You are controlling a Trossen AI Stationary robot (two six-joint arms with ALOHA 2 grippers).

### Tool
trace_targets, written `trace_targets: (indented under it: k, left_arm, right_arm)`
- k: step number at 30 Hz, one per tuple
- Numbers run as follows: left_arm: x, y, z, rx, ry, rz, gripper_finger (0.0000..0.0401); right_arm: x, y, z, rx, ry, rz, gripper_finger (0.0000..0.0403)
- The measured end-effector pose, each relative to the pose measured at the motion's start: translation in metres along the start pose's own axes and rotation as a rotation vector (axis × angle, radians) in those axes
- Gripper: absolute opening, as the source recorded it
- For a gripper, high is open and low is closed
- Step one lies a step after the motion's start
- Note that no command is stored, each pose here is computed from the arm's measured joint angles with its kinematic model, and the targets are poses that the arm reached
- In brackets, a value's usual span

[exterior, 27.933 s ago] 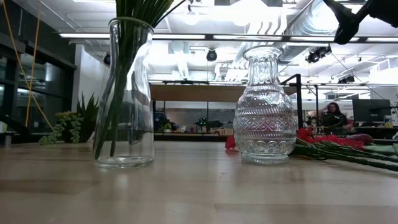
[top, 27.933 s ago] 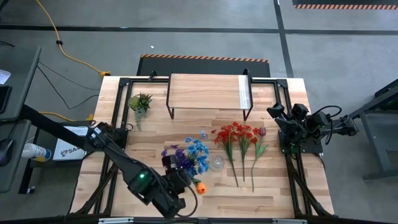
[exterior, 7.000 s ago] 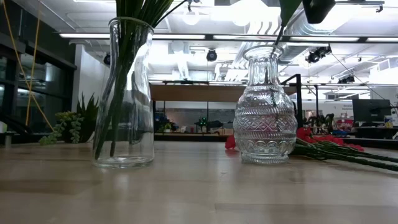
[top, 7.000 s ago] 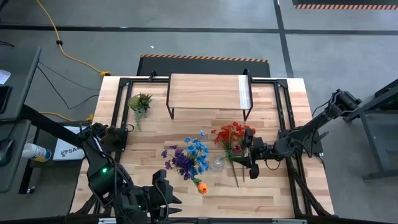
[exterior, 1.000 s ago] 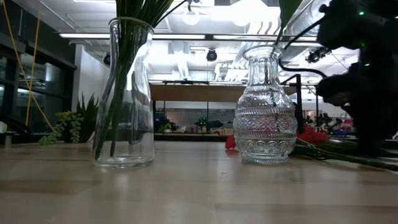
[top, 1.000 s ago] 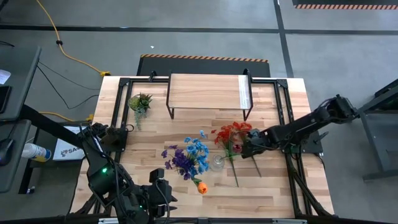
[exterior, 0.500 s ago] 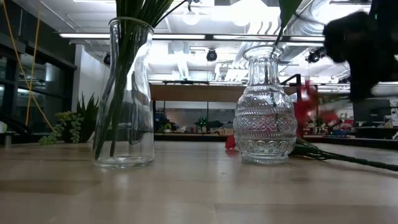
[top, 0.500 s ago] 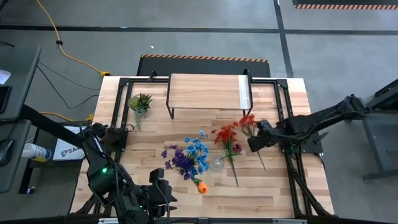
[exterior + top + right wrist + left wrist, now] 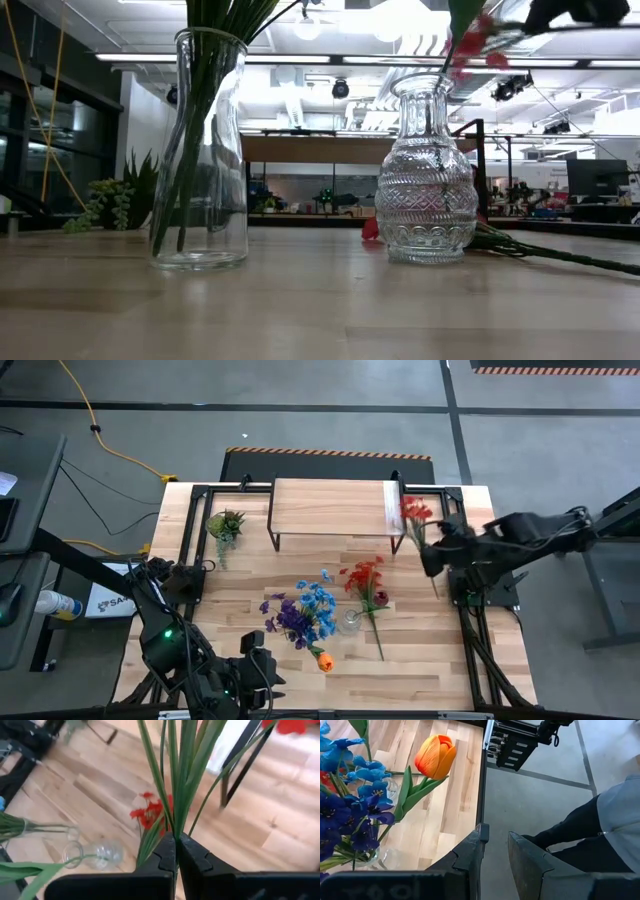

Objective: Pick and place flowers into a vace then onto a shelf
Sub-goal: Put the orange flowers into the right transparent flower vase

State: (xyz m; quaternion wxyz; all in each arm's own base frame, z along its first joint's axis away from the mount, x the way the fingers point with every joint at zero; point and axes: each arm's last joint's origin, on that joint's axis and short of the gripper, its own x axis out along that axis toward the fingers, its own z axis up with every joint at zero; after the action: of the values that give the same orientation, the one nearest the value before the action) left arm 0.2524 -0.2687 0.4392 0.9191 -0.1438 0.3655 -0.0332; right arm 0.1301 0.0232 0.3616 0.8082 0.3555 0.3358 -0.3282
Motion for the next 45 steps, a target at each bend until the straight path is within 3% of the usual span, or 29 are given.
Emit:
trace_targets:
  k: [7, 14, 28, 38, 45]
  left_arm:
    - [0.0, -0.002, 0.002, -0.013, -0.019, -0.019, 0.0134]
    - [0.0, -0.002, 0.002, -0.012, -0.02, -0.014, 0.0134]
    - [0.0, -0.001, 0.002, -0.01, -0.022, -0.008, 0.0134]
    - [0.0, -0.001, 0.002, -0.011, -0.022, -0.009, 0.0134]
    - [0.0, -0.001, 0.002, -0.011, -0.033, 0.001, 0.0134]
  right_arm:
    - [-0.037, -0.001, 0.02, -0.054, -0.06, -0.014, 0.0]
    - [-0.061, 0.012, 0.037, -0.119, -0.131, 0.108, 0.0]
    - [-0.095, 0.064, 0.051, -0.307, -0.324, 0.65, 0.0]
    - [-0.116, 0.084, 0.041, -0.418, -0.4, 0.885, 0.0]
    - [-0.122, 0.093, 0.031, -0.614, -0.48, 0.933, 0.0]
